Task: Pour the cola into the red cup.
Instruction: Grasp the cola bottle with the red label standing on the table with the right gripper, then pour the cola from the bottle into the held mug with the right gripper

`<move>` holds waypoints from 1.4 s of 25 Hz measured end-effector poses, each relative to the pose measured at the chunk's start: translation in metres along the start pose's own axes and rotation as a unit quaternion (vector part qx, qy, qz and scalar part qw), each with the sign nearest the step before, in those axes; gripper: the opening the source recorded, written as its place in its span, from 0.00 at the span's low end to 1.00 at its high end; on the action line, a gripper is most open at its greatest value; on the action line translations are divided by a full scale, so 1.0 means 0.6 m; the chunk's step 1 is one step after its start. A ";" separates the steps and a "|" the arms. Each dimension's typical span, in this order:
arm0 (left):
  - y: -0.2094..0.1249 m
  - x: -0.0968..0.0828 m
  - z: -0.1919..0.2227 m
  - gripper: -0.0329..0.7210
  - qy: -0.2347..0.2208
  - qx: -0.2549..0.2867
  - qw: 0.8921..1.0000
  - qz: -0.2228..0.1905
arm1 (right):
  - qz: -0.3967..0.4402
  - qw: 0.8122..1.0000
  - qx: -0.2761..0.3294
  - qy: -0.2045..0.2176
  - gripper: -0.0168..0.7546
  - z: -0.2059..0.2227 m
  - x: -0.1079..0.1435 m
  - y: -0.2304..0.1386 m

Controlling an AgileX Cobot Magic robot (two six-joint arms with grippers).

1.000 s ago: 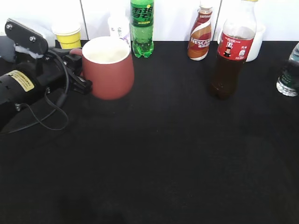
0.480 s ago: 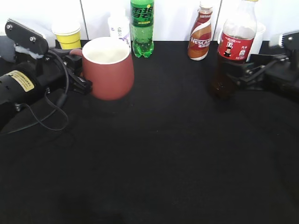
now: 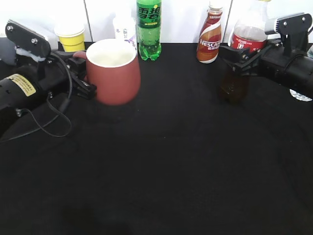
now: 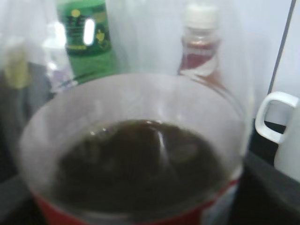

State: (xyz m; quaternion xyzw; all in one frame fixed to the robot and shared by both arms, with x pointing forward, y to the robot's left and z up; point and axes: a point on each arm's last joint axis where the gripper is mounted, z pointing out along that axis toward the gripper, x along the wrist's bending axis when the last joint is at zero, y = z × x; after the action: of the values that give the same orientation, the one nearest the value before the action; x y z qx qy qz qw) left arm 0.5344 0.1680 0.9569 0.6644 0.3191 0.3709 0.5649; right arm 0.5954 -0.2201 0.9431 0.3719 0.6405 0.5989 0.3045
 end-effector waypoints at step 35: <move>0.094 -0.192 0.051 0.14 -0.197 -0.027 0.980 0.016 | -0.609 0.787 -0.077 0.067 0.67 -0.084 0.071 0.167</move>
State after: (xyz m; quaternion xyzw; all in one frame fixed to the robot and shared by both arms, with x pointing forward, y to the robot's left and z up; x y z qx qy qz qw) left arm 0.5005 0.0463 0.9945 0.7141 0.1813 0.2500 0.6283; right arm 0.5417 -0.2108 1.0501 -0.1611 0.7048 0.3597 0.5898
